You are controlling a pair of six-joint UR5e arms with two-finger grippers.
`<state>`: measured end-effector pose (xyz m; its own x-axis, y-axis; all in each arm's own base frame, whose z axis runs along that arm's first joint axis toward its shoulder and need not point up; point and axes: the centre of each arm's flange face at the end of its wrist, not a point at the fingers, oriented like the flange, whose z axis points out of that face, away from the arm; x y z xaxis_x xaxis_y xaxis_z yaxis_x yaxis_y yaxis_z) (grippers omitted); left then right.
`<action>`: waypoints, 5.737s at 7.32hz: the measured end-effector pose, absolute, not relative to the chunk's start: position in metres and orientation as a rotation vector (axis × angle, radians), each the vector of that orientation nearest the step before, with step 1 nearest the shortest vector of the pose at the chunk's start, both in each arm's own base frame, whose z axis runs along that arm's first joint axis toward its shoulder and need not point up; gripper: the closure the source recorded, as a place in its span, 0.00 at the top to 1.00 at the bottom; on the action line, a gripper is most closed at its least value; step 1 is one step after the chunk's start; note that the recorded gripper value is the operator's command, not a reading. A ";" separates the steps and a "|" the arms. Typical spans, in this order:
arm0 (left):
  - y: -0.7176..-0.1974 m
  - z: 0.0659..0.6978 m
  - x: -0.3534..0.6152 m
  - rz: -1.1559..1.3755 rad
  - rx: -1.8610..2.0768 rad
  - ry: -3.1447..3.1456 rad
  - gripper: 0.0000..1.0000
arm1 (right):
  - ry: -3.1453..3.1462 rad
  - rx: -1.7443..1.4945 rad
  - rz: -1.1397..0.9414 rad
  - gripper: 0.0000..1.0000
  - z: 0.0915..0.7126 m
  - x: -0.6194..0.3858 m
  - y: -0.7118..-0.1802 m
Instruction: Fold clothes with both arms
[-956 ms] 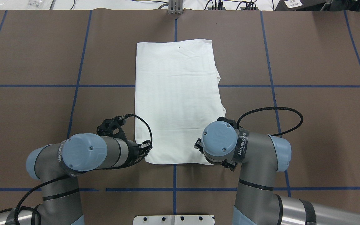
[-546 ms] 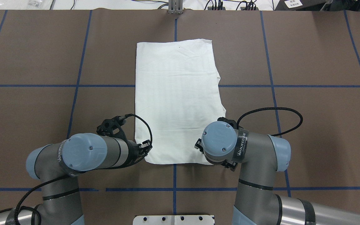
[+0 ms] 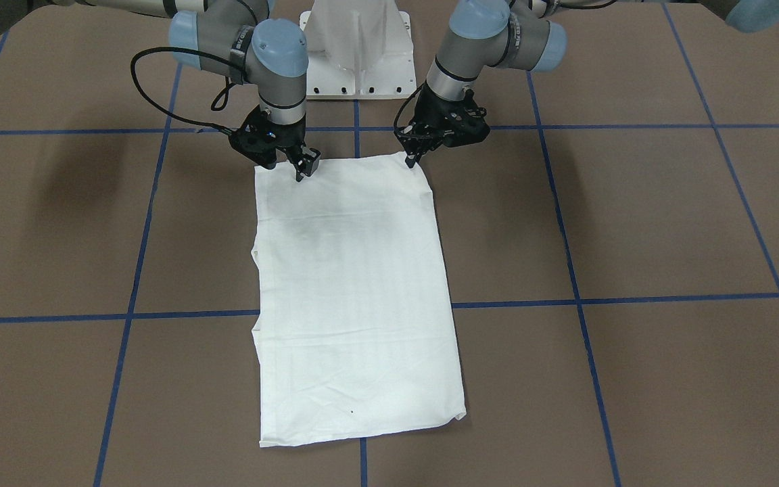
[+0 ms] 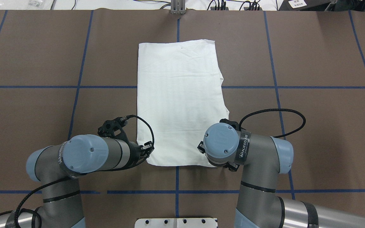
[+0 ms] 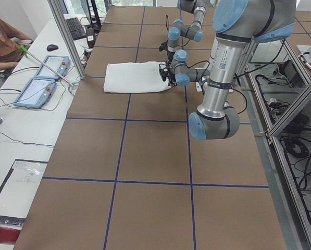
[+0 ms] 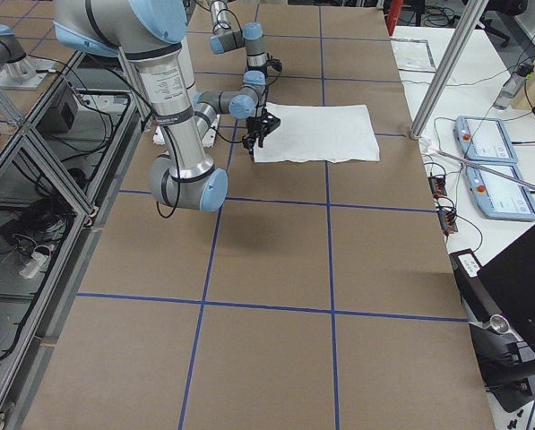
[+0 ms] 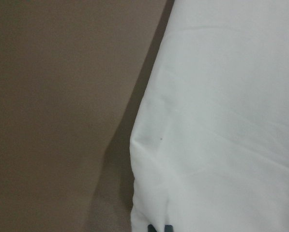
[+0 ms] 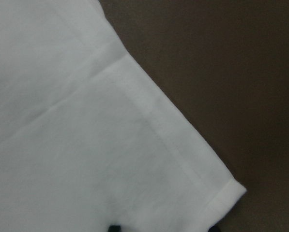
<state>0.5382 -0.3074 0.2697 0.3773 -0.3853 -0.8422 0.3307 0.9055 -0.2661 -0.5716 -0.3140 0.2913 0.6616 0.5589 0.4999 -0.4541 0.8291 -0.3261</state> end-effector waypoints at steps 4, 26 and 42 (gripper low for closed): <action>-0.308 0.270 0.538 -0.459 -0.055 1.091 0.00 | -0.630 -0.179 0.577 0.04 0.286 -0.575 -0.318; -0.393 0.201 0.451 -0.580 0.034 1.191 0.00 | -0.927 -0.053 0.594 0.00 0.208 -0.476 -0.400; -0.557 0.276 0.420 -0.613 0.165 1.159 0.99 | -0.903 -0.057 0.662 1.00 0.224 -0.504 -0.555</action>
